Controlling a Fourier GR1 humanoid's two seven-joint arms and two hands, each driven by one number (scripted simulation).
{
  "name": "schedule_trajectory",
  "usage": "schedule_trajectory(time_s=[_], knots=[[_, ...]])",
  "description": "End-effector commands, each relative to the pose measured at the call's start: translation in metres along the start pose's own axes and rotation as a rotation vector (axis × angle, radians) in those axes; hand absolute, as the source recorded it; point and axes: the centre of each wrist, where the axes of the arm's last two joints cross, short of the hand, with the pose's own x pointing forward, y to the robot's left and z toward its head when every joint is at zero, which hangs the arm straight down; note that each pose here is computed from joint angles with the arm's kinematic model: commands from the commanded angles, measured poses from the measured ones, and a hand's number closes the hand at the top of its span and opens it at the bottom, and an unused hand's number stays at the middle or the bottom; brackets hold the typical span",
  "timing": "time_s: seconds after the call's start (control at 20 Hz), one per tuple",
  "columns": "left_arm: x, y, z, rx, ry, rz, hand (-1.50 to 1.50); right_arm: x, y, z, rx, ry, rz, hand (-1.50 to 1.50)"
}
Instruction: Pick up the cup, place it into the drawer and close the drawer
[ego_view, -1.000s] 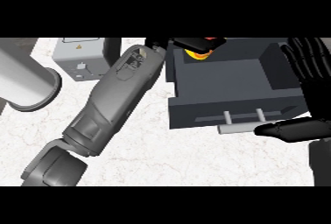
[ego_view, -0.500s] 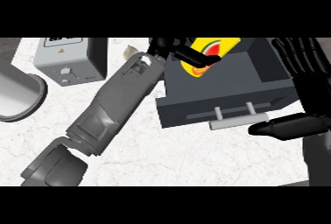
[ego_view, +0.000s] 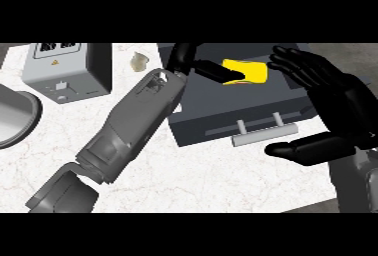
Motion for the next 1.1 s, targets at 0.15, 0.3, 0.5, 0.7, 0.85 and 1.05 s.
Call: schedule_trajectory(time_s=[0.15, 0.3, 0.5, 0.7, 0.85, 1.05], knots=[[0.017, -0.003, -0.003, 0.026, -0.160, 0.197, -1.50, -0.008, 0.024, -0.008, 0.333, 0.033, -0.103, 1.50], [0.015, -0.001, -0.003, 0.087, -0.175, 0.215, -1.50, -0.002, 0.020, 0.000, 0.468, 0.182, 0.043, 1.50], [0.017, -0.002, -0.005, 0.125, -0.162, 0.206, -1.50, -0.006, 0.023, 0.010, 0.547, 0.311, 0.208, -1.50], [0.009, 0.002, -0.003, 0.167, -0.154, 0.233, -1.50, -0.007, 0.022, 0.019, 0.484, 0.364, 0.440, -1.50], [-0.002, 0.005, 0.002, 0.161, -0.168, 0.259, -1.50, -0.042, 0.033, 0.035, 0.470, 0.432, 0.480, -1.50], [-0.006, 0.007, 0.006, 0.166, -0.189, 0.303, -1.50, -0.089, 0.044, 0.045, 0.437, 0.530, 0.534, -1.50]])
